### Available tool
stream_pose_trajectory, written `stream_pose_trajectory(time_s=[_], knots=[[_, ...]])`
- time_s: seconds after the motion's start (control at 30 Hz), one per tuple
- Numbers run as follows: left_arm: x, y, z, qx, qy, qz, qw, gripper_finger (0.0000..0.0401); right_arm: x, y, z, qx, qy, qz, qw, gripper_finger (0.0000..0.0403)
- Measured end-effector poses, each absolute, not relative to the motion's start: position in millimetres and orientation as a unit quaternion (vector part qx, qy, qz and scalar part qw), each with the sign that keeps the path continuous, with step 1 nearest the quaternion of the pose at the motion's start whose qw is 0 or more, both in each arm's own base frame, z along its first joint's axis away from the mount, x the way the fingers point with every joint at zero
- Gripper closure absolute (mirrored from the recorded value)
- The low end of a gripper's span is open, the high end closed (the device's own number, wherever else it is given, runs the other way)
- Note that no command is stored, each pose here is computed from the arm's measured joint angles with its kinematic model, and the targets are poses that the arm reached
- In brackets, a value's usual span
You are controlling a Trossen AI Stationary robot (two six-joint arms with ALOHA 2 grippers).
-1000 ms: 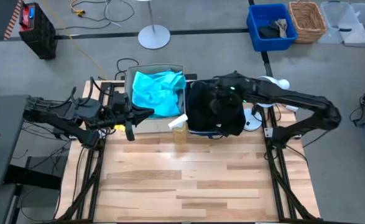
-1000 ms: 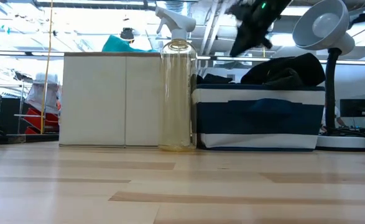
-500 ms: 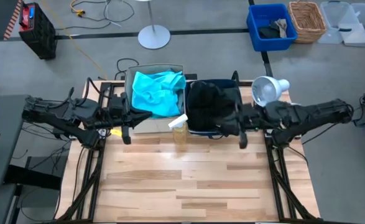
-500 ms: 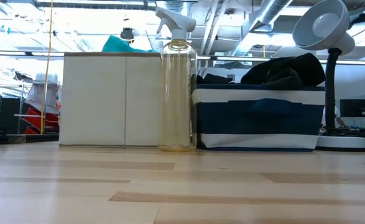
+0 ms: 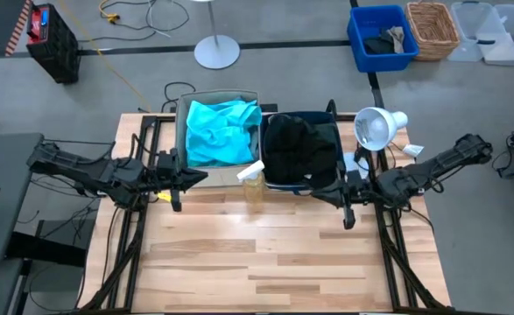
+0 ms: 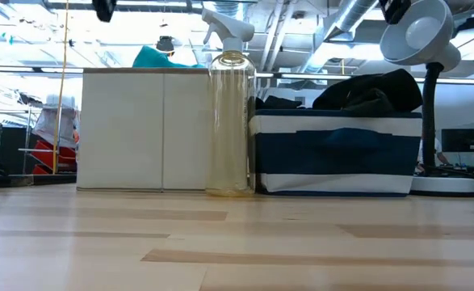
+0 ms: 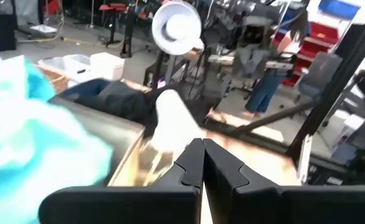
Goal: Sort clothes
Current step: Return to Home Position
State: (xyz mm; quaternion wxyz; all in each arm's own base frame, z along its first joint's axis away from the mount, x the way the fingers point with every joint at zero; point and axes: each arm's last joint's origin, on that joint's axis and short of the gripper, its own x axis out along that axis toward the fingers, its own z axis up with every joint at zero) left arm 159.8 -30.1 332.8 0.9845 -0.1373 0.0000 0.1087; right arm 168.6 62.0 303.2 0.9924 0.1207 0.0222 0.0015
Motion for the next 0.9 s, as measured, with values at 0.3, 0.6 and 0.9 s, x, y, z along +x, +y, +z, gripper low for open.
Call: stream_pose_trajectory(time_s=[0.3, 0.6, 0.9], knots=[[115, -13, 277, -0.156, -0.021, 0.124, 0.98, 0.0401, 158, 47, 262, 0.065, 0.001, -0.032, 0.997, 0.0403], [102, -8, 255, -0.113, -0.019, 0.134, 0.984, 0.0401, 138, 26, 217, 0.038, -0.022, 0.013, 0.999, 0.0403], [97, -4, 253, -0.065, -0.006, 0.145, 0.987, 0.0401, 113, 18, 188, 0.023, -0.067, 0.017, 0.997, 0.0403]])
